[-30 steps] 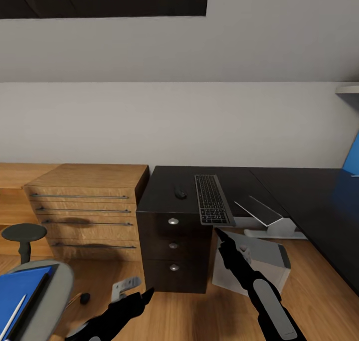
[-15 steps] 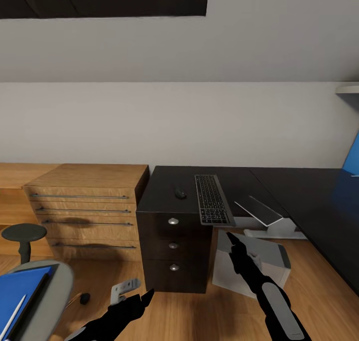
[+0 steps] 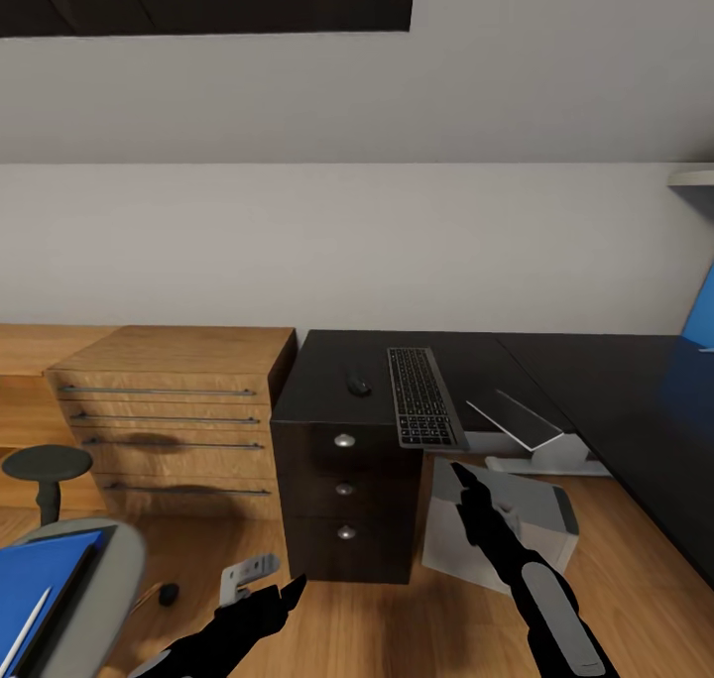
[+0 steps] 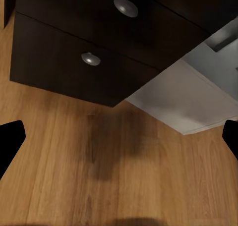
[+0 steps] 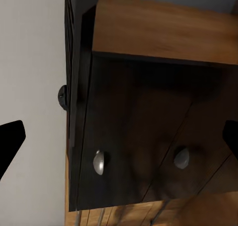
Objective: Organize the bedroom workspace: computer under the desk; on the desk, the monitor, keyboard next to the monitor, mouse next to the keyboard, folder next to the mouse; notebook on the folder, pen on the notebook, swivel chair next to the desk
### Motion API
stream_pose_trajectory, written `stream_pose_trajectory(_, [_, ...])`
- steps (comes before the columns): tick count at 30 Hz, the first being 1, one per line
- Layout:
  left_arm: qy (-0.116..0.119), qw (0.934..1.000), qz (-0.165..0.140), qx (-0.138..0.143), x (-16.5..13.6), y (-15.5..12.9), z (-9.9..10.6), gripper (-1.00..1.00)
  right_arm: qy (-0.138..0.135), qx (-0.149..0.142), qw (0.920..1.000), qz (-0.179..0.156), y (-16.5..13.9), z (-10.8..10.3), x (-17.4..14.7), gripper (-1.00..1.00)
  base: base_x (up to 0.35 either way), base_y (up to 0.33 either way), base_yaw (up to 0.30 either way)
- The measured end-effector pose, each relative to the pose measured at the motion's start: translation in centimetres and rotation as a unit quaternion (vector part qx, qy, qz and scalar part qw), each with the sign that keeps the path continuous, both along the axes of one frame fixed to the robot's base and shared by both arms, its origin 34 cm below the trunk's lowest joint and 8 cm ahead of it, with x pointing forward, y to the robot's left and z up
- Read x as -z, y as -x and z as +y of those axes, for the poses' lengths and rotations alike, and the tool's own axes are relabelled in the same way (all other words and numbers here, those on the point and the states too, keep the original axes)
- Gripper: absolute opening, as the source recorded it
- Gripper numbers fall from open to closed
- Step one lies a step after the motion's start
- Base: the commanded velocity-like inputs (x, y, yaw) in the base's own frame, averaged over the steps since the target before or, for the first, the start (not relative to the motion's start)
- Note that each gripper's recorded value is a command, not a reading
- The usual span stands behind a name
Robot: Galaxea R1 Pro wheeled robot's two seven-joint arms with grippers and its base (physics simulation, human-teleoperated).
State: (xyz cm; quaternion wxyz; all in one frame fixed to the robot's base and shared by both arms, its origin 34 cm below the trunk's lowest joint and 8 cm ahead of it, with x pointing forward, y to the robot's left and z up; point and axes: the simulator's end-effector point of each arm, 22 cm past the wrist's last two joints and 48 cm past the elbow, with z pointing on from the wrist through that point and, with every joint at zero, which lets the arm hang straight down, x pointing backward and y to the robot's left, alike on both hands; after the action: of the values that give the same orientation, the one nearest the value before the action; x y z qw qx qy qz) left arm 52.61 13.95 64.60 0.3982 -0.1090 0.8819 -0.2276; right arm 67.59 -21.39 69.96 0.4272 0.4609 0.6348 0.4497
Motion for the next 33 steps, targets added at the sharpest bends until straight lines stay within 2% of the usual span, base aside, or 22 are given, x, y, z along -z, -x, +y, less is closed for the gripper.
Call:
stream_pose_trajectory(7, [0.0, 1.0, 0.001, 0.001, 0.1, 0.1, -0.1, 1.0, 0.0, -0.001, 1.0, 0.0, 0.0, 0.1, 0.0, 1.0, 0.129, 0.0, 0.0])
stream_pose_trajectory(13, [0.0, 1.0, 0.002, 0.002, -1.1, -0.1, -0.1, 1.0, 0.0, -0.001, 1.0, 0.001, -0.2, 0.1, -1.1, 1.0, 0.008, 0.0, 0.0])
stream_pose_trajectory(21, [0.0, 1.0, 0.003, 0.001, -1.0, -0.1, -0.1, 1.0, 0.001, -0.001, 1.0, 0.001, -0.2, 0.1, -1.1, 1.0, 0.008, 0.002, 0.0])
stream_pose_trajectory(33, [0.0, 1.0, 0.002, 0.001, -1.0, -0.1, -0.1, 1.0, 0.0, -0.001, 1.0, 0.0, -0.2, 0.1, -1.2, 1.0, 0.103, 0.05, 0.0])
